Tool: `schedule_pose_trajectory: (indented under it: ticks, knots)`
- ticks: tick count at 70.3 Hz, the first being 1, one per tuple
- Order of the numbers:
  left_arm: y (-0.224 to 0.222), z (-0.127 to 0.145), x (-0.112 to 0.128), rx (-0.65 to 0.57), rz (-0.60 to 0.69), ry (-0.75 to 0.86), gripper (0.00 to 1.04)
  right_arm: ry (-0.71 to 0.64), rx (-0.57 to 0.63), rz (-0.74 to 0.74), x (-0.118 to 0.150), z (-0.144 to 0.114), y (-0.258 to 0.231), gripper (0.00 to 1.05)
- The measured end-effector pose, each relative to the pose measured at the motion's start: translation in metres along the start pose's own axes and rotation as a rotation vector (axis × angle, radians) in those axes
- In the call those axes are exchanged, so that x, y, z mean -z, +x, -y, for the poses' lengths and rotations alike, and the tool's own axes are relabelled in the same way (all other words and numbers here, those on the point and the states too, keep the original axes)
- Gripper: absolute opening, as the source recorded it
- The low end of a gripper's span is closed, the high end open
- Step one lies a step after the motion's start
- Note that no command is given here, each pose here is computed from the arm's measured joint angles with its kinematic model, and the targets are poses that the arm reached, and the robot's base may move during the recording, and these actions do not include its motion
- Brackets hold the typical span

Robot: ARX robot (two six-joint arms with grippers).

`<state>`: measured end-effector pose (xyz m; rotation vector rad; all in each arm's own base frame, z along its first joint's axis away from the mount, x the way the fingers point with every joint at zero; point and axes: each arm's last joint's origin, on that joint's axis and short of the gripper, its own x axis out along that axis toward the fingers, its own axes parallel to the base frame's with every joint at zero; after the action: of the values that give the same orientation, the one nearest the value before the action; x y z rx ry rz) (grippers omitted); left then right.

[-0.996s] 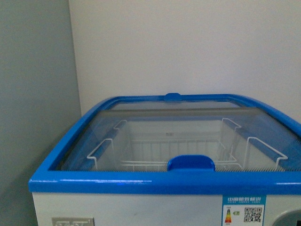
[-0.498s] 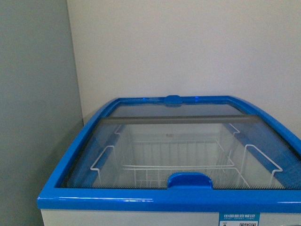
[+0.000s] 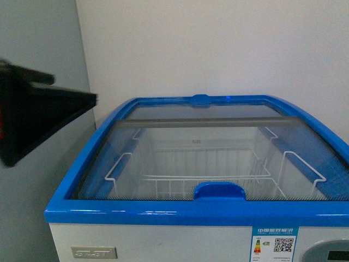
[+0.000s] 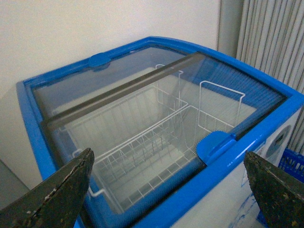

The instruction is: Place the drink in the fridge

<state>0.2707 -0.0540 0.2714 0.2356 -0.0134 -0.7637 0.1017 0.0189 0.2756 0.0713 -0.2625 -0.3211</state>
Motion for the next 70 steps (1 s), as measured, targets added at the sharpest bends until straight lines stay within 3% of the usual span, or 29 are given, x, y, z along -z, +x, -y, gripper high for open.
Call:
schedule_pose_trajectory:
  ticks: [19,34,49,70]
  knots:
    - [0.09,-0.019,0.003,0.071,-0.025,0.152,0.97,0.0,0.0,0.0,0.0,0.0,0.0,0.43]
    - [0.137,-0.005,0.019,0.237,-0.071,0.277,0.97,0.0,0.0,0.0,0.0,0.0,0.0,0.43]
    - [0.161,0.005,0.017,0.376,-0.129,0.357,0.97,0.0,0.0,0.0,0.0,0.0,0.0,0.43]
    - [0.176,0.009,0.027,0.472,-0.254,0.325,0.97,0.0,0.0,0.0,0.0,0.0,0.0,0.43]
